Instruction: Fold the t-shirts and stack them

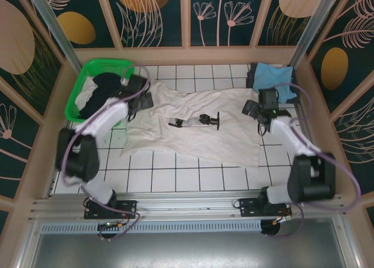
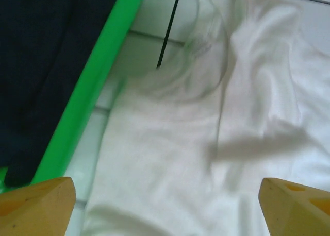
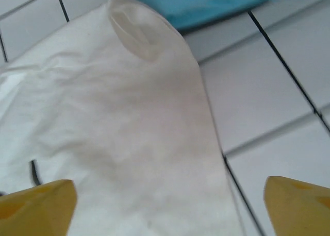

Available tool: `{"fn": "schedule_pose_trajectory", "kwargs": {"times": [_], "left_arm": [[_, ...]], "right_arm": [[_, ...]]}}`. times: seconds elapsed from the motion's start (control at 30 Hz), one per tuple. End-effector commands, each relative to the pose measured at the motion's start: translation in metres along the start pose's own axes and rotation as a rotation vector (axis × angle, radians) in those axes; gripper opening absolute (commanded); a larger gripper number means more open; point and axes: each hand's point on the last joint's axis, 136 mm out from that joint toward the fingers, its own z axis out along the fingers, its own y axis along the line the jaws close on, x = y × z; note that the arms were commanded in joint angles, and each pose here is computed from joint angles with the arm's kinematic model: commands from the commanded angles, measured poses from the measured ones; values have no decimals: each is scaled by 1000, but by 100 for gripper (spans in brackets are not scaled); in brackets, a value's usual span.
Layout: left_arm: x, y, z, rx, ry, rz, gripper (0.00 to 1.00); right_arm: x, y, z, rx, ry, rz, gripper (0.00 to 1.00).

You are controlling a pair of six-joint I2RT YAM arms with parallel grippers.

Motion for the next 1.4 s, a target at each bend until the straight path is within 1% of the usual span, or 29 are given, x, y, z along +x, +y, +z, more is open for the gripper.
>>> {"fn": "schedule_pose_trajectory", "kwargs": {"times": [0.0,0.07,0.1,0.17,0.23,0.33,0.43,0.5,0.53,0.6,0.67,0.7,0.73,0.77,0.83,0.9,0.93,1.0,1.07,1.13,1.17,1.2,1.27,1.3,1.33,1.37], "left_arm": [[44,-7,3,123,45,-126,94],[81,4,11,86,113,-118,94],[91,7,14,67,131,-116,94],[114,16,23,29,182,-126,93],[129,23,27,3,213,-135,92],[136,33,23,-19,202,-160,92],[140,40,18,-29,198,-179,92],[143,45,15,-45,204,-184,92],[145,48,13,-47,200,-189,90],[148,49,10,-32,196,-198,82],[153,47,10,-1,205,-202,69],[155,45,10,13,211,-202,64],[157,43,10,27,216,-206,58],[159,40,11,47,224,-205,50],[160,33,10,89,234,-205,41],[159,28,8,123,226,-204,33],[157,25,7,140,224,-202,28],[153,16,4,186,224,-194,15],[146,3,-3,259,219,-197,0],[136,-9,-14,334,197,-202,0],[130,-11,-20,348,183,-203,0],[125,-10,-24,346,166,-204,0],[117,1,-31,296,129,-201,0],[116,8,-33,262,118,-200,6],[115,16,-34,225,108,-198,28],[117,23,-33,189,107,-194,39]], "right_arm": [[48,-16,-7,9,61,167,99],[69,-27,-12,37,85,235,99],[78,-34,-14,79,92,286,99],[96,-46,-18,154,124,329,99],[110,-56,-23,232,170,370,99],[131,-49,-26,218,281,357,99],[152,-43,-20,176,335,358,99],[159,-44,-16,180,353,357,99],[161,-47,-14,197,356,357,99],[166,-50,-10,210,366,347,99],[173,-49,-4,201,392,350,99],[176,-46,-2,189,405,350,99],[178,-43,1,171,419,350,95],[180,-40,3,154,432,346,90],[179,-36,5,140,437,338,83],[174,-32,8,116,429,326,73],[173,-29,9,93,435,328,66],[168,-24,11,59,437,328,49],[159,-19,11,37,428,314,24],[145,-12,9,19,410,292,9],[135,-7,6,5,393,276,2],[127,-3,3,-10,378,265,0],[110,5,-2,-39,342,241,0],[105,7,-4,-46,329,231,0],[100,10,-6,-60,318,217,0],[96,12,-7,-69,308,206,0]]}}
